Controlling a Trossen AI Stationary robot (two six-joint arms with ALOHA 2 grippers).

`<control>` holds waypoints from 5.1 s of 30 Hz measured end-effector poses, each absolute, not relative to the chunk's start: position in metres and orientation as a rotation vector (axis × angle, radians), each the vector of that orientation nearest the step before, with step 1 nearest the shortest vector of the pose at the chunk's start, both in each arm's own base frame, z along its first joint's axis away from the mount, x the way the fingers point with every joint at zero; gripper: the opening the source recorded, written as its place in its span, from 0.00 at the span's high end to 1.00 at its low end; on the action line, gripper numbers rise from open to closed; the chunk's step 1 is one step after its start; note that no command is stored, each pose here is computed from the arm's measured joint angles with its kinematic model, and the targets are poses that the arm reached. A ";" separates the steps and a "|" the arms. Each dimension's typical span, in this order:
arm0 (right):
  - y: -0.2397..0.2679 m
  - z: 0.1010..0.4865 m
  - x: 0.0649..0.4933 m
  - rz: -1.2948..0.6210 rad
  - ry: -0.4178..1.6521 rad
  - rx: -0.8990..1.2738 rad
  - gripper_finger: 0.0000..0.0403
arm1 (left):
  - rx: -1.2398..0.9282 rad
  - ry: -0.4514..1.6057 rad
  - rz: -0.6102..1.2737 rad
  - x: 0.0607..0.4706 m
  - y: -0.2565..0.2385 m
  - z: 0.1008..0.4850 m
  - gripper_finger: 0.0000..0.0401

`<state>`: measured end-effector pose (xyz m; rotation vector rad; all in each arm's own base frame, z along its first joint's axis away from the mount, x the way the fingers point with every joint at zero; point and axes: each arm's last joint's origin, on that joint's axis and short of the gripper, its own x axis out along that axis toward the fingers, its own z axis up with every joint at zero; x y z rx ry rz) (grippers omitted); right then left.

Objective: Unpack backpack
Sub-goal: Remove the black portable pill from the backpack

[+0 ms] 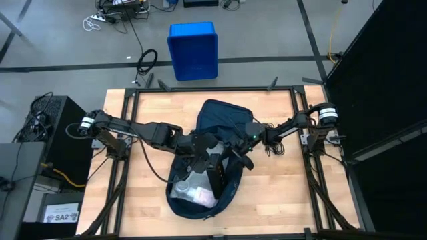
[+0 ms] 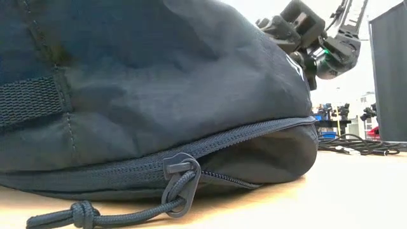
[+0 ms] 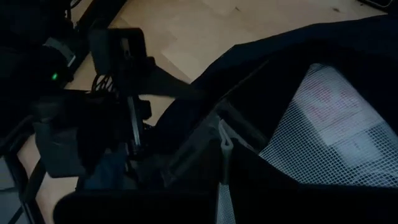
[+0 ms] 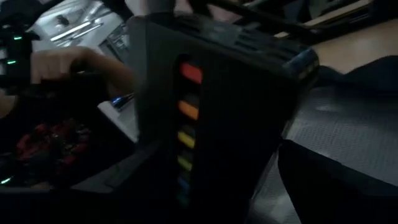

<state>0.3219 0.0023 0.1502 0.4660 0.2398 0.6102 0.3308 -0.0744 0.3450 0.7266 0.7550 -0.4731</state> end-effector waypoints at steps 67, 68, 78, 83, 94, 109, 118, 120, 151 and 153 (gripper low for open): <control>-0.005 0.174 0.340 0.433 0.051 0.275 0.61 | 0.735 0.757 -0.038 0.296 -0.033 0.387 0.67; -0.006 0.176 0.340 0.419 0.028 0.270 0.61 | 0.728 0.740 -0.027 0.291 -0.034 0.392 0.65; -0.011 0.230 0.327 0.119 -0.233 0.106 0.61 | 0.645 0.633 -0.055 0.256 -0.050 0.414 0.64; 0.013 0.250 0.312 -0.192 -0.142 -0.141 0.61 | 0.580 0.557 -0.138 0.248 -0.053 0.404 0.68; 0.078 0.242 0.268 -0.902 0.241 -0.388 0.61 | 0.370 0.212 -0.024 0.242 -0.040 0.321 0.70; 0.078 0.195 0.236 -1.004 0.242 -0.116 0.61 | 0.212 0.062 -0.019 0.232 -0.038 0.254 0.70; 0.062 0.181 0.227 -0.999 0.389 0.055 0.61 | 0.213 0.090 -0.022 0.226 -0.037 0.237 0.70; 0.059 0.180 0.224 -1.014 0.413 0.085 0.61 | 0.213 0.093 -0.022 0.225 -0.037 0.232 0.70; 0.046 0.130 0.215 -1.031 0.856 0.377 0.25 | 0.205 0.072 -0.031 0.223 -0.037 0.229 0.70; 0.044 0.133 0.213 -1.024 0.910 0.412 0.16 | 0.195 0.081 -0.032 0.223 -0.037 0.228 0.70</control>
